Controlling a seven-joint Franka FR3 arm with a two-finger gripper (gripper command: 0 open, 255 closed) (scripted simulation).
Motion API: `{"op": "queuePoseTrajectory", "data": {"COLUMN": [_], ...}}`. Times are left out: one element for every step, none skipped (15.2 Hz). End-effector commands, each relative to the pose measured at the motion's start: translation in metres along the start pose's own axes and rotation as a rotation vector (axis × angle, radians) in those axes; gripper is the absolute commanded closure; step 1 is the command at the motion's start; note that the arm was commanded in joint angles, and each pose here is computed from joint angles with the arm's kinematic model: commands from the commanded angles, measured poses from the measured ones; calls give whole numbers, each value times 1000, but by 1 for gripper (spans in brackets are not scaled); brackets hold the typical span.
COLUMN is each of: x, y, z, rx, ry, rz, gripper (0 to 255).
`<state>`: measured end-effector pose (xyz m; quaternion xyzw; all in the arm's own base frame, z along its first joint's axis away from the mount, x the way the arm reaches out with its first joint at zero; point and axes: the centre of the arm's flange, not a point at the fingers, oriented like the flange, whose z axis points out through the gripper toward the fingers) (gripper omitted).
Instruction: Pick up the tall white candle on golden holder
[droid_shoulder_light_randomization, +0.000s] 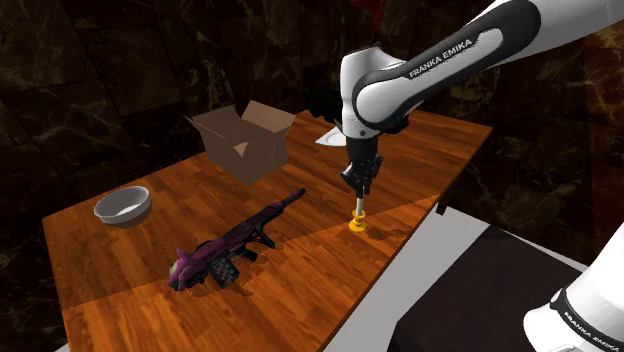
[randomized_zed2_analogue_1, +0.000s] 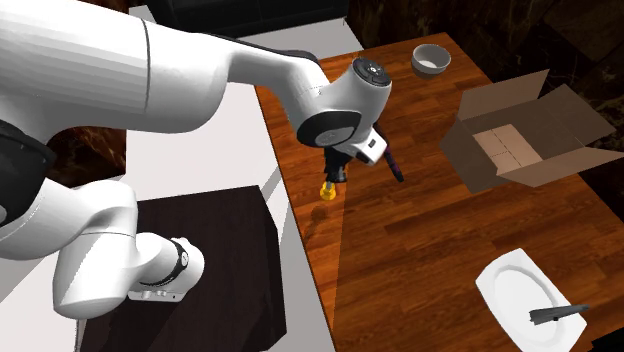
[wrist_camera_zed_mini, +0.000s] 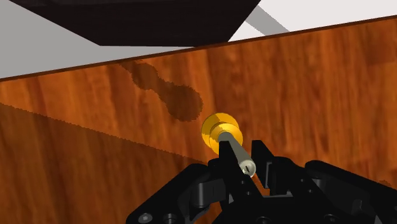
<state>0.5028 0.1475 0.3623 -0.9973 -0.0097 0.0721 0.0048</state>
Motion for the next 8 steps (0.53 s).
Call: {"op": "queuePoseTrajectory", "data": {"x": [-1,-2,-3,-4,-4,-5,-5,-5], "y": [-1,-1,-1,-1,-1,-1,-1,-1], "z": [-11,-16,-21,-26,-32,-37,-38,-38], "rx": [0,0,0,0,0,0,0,0], "ry": [0,0,0,0,0,0,0,0], "rz": [0,0,0,0,0,0,0,0], "gripper": [255,255,255,255,255,255,255,255]}}
